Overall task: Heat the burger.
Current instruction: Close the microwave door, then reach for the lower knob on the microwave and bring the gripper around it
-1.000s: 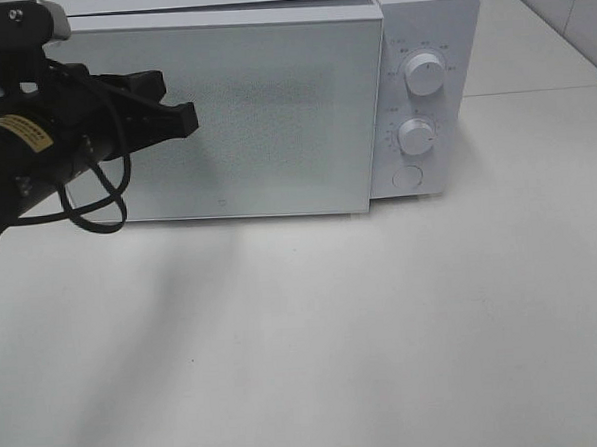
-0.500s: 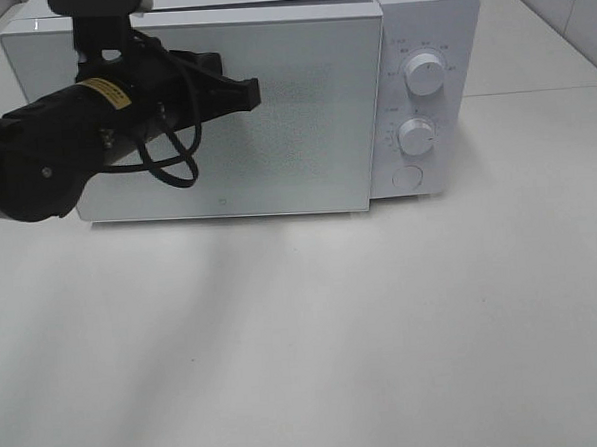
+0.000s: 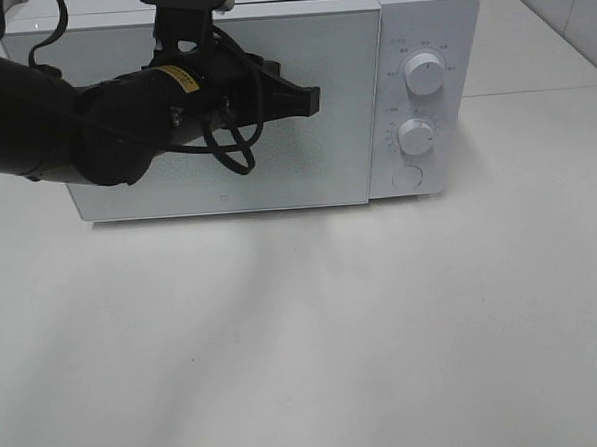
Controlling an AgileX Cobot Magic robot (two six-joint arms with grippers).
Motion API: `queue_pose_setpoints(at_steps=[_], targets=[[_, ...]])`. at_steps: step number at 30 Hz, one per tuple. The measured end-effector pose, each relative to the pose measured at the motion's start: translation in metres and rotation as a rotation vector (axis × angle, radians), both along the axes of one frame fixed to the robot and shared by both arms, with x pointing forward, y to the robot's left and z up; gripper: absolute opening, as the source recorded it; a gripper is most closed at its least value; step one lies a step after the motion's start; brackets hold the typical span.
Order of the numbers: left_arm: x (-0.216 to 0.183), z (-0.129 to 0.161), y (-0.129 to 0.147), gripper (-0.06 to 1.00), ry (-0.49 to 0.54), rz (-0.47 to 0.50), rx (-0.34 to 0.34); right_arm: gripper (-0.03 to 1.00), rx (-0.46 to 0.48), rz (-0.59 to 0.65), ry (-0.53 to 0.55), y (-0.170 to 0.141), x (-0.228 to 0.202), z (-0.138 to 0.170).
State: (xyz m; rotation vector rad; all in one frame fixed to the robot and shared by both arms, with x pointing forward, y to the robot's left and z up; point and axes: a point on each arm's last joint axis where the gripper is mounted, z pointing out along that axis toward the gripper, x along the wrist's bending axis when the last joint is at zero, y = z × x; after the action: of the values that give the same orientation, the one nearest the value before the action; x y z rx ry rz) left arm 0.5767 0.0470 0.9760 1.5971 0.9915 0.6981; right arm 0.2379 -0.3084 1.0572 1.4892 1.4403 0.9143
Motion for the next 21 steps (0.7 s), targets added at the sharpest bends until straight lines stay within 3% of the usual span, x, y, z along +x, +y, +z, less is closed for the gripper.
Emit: queue_pose_setpoints(at_steps=[12, 18, 21], targets=[[0.001, 0.006, -0.008, 0.0, 0.046, 0.002, -0.002, 0.76, 0.0, 0.0, 0.0, 0.0, 0.0, 0.0], [-0.013, 0.022, -0.015, 0.0, 0.04, -0.013, -0.04, 0.76, 0.0, 0.0, 0.0, 0.0, 0.0, 0.0], [-0.026, 0.027, -0.018, 0.0, 0.086, -0.051, -0.033, 0.76, 0.0, 0.0, 0.0, 0.0, 0.0, 0.0]])
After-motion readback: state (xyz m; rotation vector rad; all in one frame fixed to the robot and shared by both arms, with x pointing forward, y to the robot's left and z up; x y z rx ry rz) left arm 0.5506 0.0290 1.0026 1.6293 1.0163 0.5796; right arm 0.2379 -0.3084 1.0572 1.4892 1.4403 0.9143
